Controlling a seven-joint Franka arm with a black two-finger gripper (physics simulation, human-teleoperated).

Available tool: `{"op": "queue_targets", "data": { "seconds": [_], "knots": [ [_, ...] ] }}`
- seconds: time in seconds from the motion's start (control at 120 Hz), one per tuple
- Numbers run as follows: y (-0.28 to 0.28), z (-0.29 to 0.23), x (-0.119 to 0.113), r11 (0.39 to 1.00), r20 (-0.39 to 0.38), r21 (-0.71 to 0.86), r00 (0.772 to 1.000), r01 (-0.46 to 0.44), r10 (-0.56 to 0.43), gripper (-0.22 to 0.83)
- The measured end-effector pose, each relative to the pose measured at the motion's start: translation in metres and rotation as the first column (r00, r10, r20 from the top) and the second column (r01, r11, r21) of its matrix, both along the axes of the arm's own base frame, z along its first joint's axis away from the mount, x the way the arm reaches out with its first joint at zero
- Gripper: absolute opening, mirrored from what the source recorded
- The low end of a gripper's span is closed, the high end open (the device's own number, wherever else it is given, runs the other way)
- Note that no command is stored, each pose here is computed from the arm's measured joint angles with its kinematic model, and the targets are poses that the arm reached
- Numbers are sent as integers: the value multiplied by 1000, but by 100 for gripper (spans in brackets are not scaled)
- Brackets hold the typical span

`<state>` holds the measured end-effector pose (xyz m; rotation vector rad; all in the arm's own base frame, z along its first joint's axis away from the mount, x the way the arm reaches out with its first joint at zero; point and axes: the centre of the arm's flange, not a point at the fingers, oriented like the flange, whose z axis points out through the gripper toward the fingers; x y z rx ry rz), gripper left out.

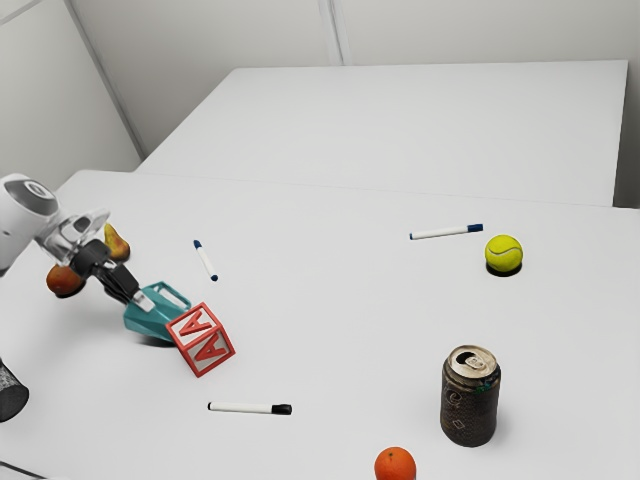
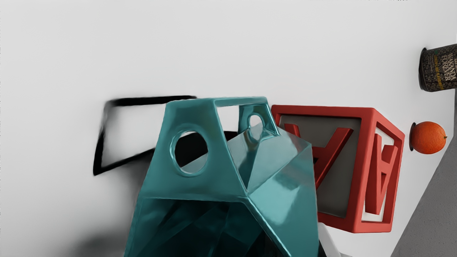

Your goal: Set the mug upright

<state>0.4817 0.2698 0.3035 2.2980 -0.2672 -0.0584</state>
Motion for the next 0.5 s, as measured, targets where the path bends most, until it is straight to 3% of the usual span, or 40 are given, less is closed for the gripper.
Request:
{"op": "queue_targets", "data": {
  "seconds": [0.3,0.5],
  "knots": [
    [-14,50,16,991,99,127,994,36,-48,-15],
    [-45,83,40,945,154,307,974,111,-164,-16]
  ]
}}
